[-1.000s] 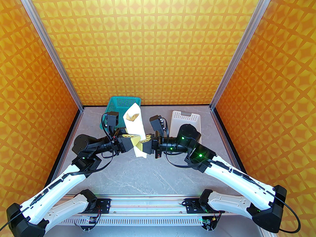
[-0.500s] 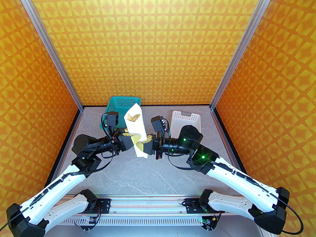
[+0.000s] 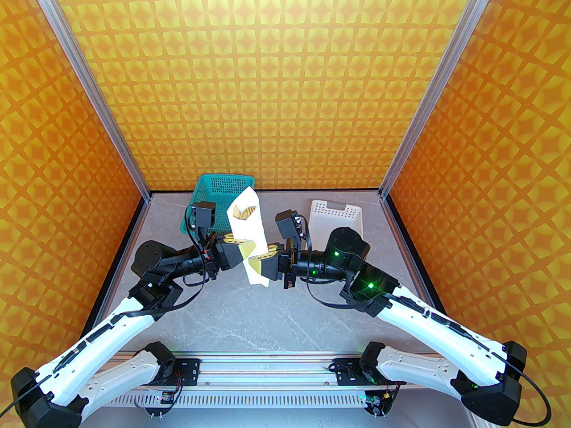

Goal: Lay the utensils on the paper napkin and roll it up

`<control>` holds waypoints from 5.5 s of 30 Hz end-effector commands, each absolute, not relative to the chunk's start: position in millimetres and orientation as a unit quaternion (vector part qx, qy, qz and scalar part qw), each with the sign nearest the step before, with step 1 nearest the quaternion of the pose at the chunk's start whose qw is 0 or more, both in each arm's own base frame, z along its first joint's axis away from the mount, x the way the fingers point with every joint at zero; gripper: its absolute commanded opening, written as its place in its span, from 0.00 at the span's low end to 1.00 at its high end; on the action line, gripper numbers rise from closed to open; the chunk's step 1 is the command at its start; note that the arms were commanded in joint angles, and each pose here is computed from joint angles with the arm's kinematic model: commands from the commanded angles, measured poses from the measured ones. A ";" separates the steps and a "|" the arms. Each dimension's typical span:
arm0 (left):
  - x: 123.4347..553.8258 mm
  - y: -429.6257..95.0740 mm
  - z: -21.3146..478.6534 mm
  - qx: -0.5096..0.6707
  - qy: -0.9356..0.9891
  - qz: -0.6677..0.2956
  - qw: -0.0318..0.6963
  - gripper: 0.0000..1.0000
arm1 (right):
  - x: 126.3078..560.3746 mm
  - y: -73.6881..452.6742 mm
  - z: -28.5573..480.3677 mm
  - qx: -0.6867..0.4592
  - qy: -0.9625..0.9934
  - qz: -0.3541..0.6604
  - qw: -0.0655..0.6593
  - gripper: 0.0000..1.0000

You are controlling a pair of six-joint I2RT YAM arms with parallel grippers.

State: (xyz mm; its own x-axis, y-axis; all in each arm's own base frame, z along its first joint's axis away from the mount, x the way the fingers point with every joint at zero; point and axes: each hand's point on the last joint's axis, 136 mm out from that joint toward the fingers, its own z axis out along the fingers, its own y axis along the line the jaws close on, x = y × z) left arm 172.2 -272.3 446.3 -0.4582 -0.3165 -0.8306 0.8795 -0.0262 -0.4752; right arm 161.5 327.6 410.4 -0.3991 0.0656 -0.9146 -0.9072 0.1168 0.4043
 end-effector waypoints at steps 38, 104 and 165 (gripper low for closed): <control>202.8 -240.0 450.3 0.298 0.626 -0.563 0.450 0.00 | 165.7 221.8 371.7 -0.280 0.720 0.370 0.515 0.99; 553.0 -110.3 239.8 0.163 0.813 -0.461 0.316 0.00 | 239.9 266.2 162.1 -0.248 0.888 0.213 0.324 0.99; 576.2 -181.3 16.9 0.040 0.897 -0.423 0.124 0.05 | 251.8 274.8 121.0 -0.248 0.916 0.170 0.264 0.99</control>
